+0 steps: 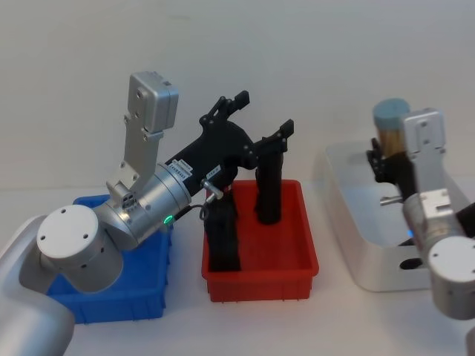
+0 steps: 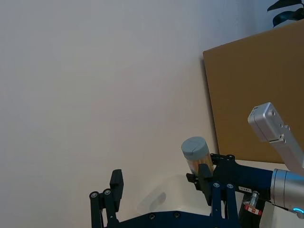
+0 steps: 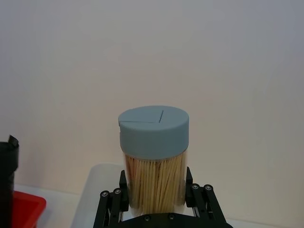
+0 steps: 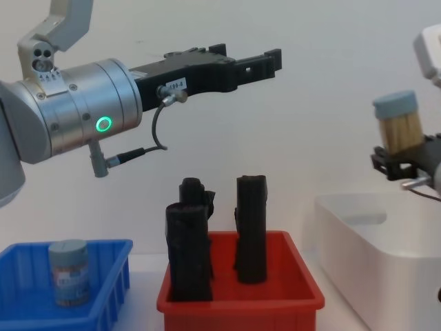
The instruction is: Pick the cotton swabs from the blue box and place them into the white box.
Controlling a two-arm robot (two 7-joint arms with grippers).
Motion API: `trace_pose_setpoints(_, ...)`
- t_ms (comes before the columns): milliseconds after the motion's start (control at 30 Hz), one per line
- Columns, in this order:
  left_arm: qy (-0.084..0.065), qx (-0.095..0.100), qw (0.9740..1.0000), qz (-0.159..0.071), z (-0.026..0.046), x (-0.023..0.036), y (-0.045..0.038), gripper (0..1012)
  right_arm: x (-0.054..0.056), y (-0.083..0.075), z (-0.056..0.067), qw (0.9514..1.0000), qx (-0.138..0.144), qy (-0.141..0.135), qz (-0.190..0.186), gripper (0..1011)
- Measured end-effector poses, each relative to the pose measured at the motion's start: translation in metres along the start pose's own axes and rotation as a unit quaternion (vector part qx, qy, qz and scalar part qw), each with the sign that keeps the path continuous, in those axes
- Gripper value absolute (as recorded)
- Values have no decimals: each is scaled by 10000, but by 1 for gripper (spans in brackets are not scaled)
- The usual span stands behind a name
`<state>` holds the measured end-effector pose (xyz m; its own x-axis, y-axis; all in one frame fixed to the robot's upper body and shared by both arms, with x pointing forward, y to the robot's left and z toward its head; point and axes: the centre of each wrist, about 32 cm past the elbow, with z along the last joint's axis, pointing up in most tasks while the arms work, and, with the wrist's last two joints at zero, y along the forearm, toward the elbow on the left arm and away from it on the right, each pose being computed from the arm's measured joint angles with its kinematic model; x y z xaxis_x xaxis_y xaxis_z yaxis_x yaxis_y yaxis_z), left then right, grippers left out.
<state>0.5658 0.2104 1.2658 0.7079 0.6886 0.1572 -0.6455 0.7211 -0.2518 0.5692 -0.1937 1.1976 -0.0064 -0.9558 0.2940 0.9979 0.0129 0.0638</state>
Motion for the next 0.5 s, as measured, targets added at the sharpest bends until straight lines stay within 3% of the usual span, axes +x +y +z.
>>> trace_pose_setpoints(300, 0, 0, 10000, 0, 0, 0, 0, 1003, 349, 96, 37, 9989, -308, -75, 346, 622)
trace_pose_setpoints(500, 0, 0, 10000, 0, 0, 0, 0, 1003, 531, 159, 106, 9973, -329, -155, 635, 622)
